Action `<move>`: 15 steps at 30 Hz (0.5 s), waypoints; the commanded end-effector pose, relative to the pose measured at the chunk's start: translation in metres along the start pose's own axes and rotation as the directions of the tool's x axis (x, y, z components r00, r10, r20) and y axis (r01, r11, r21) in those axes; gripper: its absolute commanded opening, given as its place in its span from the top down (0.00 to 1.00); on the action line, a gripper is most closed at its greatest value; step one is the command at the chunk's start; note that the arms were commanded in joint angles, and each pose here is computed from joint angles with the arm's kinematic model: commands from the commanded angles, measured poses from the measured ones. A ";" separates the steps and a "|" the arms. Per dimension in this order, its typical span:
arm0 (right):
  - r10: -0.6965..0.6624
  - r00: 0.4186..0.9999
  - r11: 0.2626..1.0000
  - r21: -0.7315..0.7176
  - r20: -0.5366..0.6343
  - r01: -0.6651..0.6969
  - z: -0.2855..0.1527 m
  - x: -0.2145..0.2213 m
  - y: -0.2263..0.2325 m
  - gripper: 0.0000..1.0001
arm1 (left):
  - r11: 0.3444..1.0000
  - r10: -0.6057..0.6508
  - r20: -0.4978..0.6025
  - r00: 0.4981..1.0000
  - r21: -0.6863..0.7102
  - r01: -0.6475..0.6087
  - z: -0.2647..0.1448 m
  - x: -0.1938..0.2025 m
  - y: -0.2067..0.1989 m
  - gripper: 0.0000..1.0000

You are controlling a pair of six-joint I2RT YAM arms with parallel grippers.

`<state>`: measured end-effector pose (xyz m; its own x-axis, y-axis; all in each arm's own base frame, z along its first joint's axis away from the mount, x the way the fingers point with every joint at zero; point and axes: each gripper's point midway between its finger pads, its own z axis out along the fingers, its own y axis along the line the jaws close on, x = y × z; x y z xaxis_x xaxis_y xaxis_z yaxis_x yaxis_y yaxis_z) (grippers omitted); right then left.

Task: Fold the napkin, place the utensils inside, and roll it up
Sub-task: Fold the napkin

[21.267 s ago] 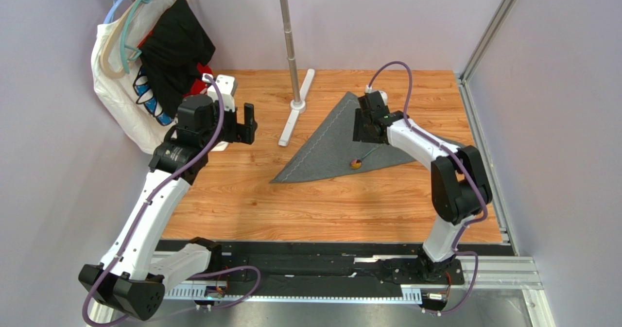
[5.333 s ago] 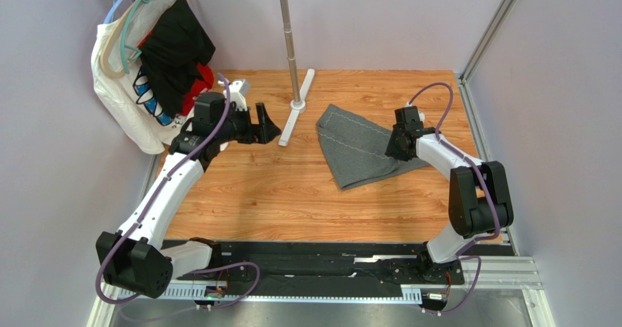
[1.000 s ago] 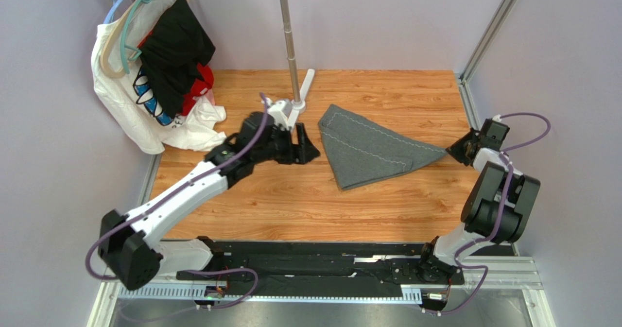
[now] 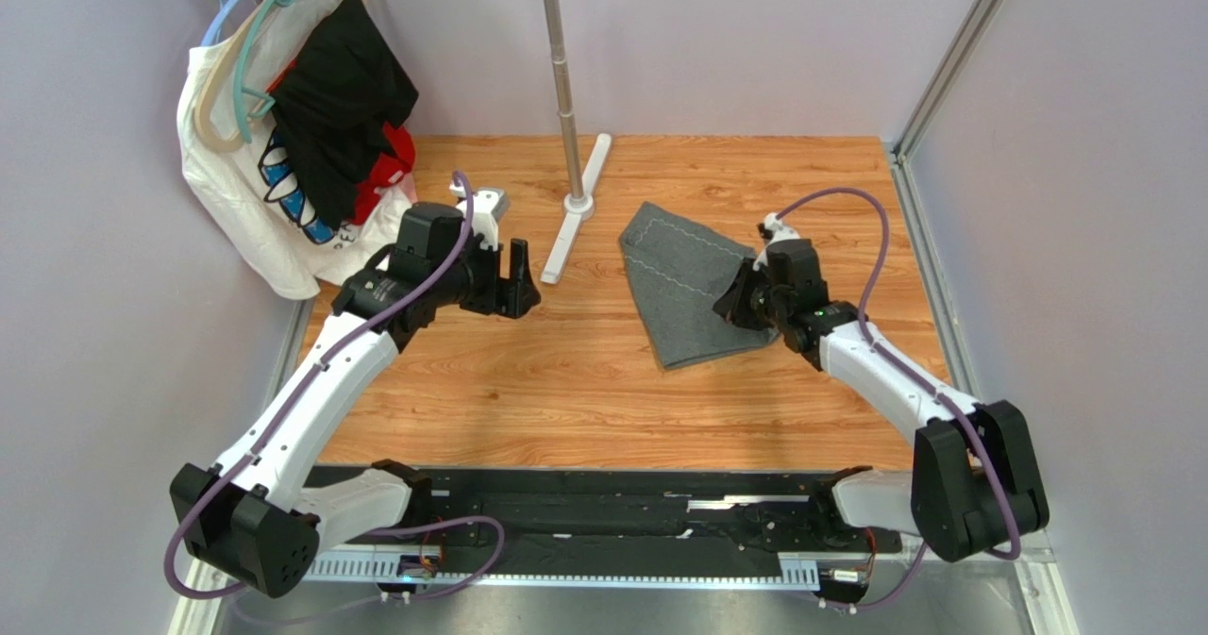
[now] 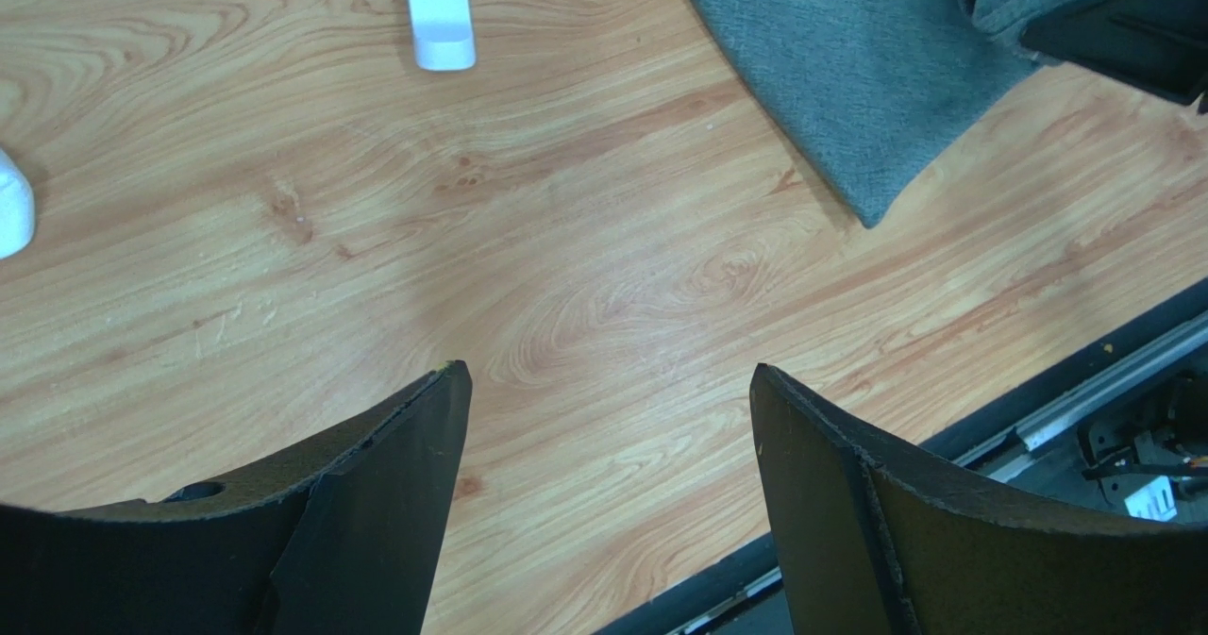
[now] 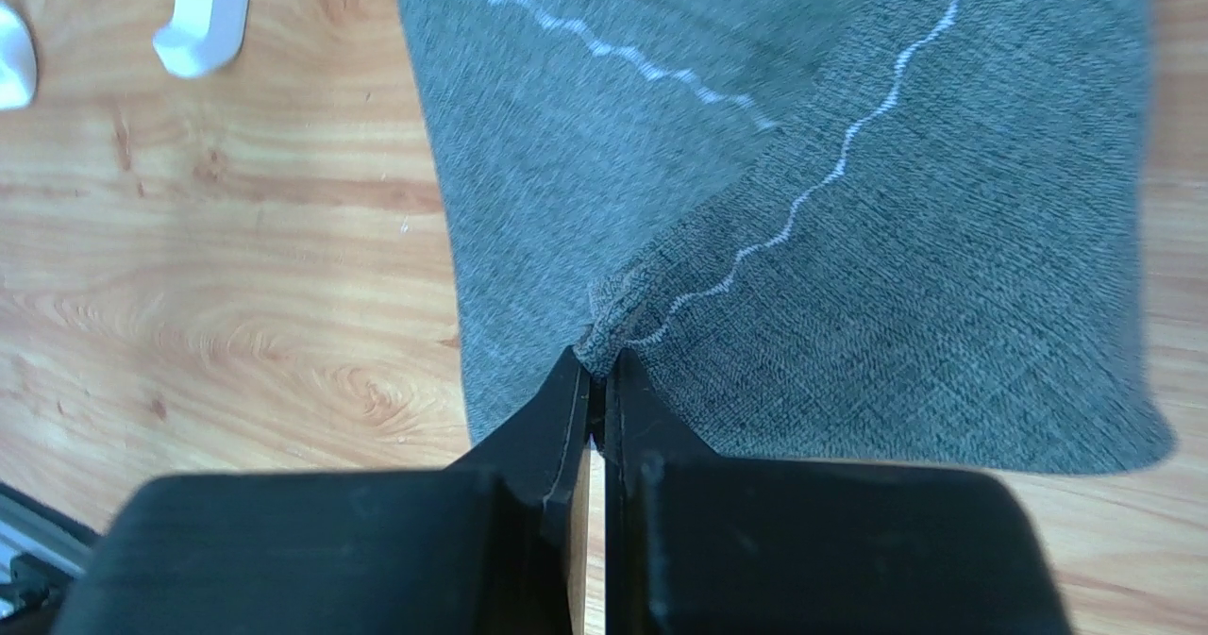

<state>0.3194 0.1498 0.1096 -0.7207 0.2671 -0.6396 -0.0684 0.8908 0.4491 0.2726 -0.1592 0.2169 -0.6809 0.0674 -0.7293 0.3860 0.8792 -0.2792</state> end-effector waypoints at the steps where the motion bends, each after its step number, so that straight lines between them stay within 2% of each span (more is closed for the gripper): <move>1: -0.003 0.998 1.000 -0.025 0.059 0.004 0.012 -0.004 0.019 1.00 | 0.999 0.032 0.069 0.997 -0.013 -0.031 -0.003 -0.013 0.006 0.18; 15: -0.026 1.000 0.997 -0.075 -0.001 0.026 0.023 0.036 0.041 1.00 | 0.999 0.019 0.065 0.998 -0.038 -0.016 0.000 -0.008 0.016 0.18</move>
<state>0.3059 0.1941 0.0909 -0.7376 0.2342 -0.6334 -0.1251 0.8743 0.4690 0.2792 -0.1478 0.2086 -0.6731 0.0559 -0.7374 0.3606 0.8954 -0.2612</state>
